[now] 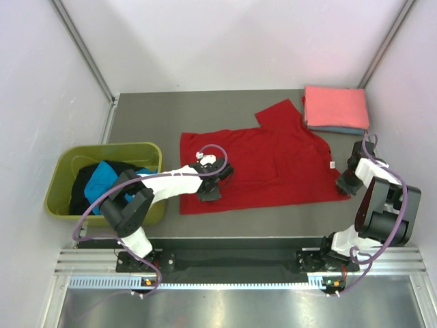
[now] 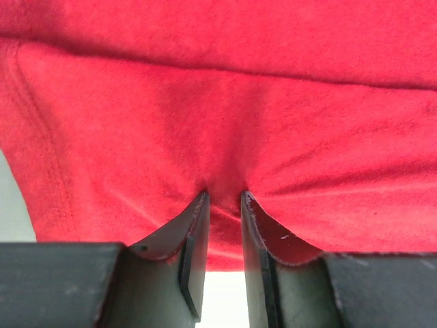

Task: Fold and stack the t-shirts
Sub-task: Fold the tshirt

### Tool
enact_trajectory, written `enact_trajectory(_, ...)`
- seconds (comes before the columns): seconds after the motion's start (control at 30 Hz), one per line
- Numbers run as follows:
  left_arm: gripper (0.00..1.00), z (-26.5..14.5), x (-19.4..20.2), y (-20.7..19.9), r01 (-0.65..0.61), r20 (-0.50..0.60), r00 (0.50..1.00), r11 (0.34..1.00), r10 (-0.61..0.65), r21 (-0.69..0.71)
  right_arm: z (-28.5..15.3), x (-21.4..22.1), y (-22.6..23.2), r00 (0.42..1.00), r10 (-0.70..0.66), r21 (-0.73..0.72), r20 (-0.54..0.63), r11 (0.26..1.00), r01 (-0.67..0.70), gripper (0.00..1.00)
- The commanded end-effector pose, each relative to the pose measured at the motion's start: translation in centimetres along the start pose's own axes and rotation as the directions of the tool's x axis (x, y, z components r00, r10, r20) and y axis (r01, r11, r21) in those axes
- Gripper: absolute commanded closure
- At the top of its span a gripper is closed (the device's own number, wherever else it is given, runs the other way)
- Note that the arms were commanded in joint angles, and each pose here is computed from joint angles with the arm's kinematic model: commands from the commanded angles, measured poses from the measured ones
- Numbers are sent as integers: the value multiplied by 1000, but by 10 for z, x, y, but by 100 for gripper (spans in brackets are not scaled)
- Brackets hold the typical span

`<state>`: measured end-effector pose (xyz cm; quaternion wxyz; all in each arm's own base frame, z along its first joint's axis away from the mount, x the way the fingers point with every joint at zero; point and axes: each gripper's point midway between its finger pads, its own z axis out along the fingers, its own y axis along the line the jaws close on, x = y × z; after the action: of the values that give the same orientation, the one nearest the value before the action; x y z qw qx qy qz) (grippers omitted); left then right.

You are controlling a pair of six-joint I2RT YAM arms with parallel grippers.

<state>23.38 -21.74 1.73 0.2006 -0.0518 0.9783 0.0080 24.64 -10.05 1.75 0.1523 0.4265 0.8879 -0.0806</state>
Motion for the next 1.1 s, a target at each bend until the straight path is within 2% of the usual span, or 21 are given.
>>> enact_trajectory(0.0,70,5,41,44,-34,-119,993,991,19,-126,2,11,-45,1000,14,179,-5,984,-13,86)
enact_trajectory(0.13,69,-6,31,34,-31,-99,995,996,23,-80,-2,5,-39,1000,17,146,15,989,-19,85)
enact_trajectory(0.23,69,-24,4,28,-84,-51,996,993,79,-84,-12,-3,-26,1000,-1,80,20,997,-1,80)
enact_trajectory(0.3,68,-42,-19,18,-113,-11,994,991,112,-67,-24,-12,-23,999,1,65,34,998,-4,73)
enact_trajectory(0.4,68,-62,-28,19,-171,-8,985,984,170,-50,-37,-21,-26,997,30,73,70,997,-36,66)
enact_trajectory(0.53,65,-83,-22,28,-230,-4,973,973,230,11,-37,-17,-39,993,100,102,67,989,-106,60)
enact_trajectory(0.67,63,-89,-16,44,-275,-16,961,961,275,-14,-30,-10,-34,989,131,58,62,989,-134,56)
enact_trajectory(0.83,62,-82,-6,52,-278,-50,960,960,276,-34,-22,-11,-26,989,134,26,55,990,-135,56)
enact_trajectory(1.07,62,-69,7,60,-292,-107,953,953,283,-79,-4,-6,-33,990,127,65,61,989,-131,58)
